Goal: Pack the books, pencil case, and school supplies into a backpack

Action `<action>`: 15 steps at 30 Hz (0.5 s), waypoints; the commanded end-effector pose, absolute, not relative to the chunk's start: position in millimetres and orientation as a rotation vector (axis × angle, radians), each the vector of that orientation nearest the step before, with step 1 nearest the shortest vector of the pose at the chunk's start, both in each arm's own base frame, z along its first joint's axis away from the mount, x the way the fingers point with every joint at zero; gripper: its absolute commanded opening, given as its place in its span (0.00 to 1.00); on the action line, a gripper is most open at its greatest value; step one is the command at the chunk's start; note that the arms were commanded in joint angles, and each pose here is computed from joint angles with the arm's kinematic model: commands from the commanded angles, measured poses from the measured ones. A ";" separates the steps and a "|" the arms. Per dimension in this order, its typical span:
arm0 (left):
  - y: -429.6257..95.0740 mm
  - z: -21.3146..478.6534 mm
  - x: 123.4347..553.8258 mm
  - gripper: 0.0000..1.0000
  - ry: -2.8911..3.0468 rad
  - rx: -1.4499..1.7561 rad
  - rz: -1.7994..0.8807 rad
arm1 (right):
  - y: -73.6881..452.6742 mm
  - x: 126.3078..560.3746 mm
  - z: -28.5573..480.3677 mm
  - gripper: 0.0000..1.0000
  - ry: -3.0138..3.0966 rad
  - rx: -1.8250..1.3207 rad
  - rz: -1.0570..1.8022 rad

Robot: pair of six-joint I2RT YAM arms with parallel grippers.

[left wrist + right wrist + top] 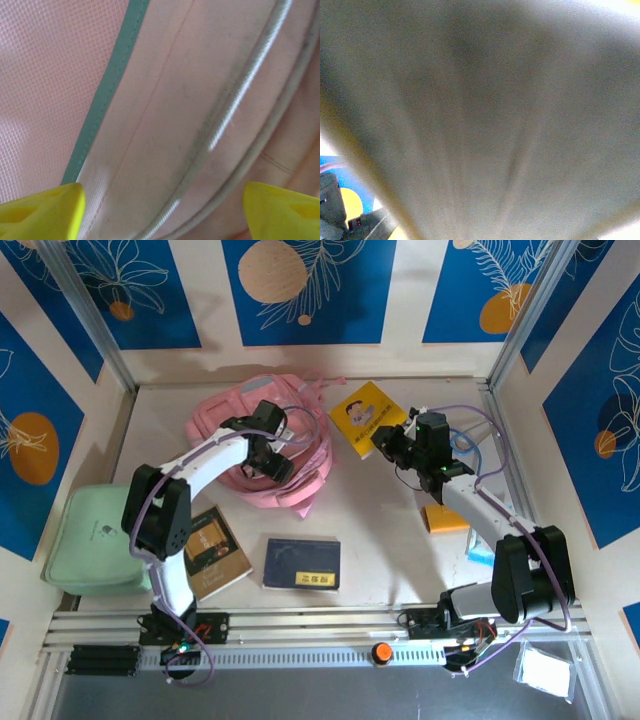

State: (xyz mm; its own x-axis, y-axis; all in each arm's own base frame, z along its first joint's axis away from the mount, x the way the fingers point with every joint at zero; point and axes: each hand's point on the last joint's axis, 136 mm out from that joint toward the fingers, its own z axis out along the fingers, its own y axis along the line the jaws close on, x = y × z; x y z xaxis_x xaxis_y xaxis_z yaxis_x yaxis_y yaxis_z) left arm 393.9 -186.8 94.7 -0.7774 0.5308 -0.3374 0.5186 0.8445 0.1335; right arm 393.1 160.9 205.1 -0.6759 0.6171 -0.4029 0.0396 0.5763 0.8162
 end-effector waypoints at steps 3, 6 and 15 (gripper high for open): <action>-193.2 94.3 397.6 0.75 2.672 0.846 0.081 | 160.8 393.0 230.7 0.00 2.035 0.466 1.104; -192.7 92.5 402.9 0.68 2.695 0.819 0.112 | 161.8 390.9 231.4 0.00 2.024 0.469 1.127; -184.4 76.1 408.1 0.57 2.744 0.772 0.202 | 164.6 389.1 239.4 0.00 1.990 0.457 1.170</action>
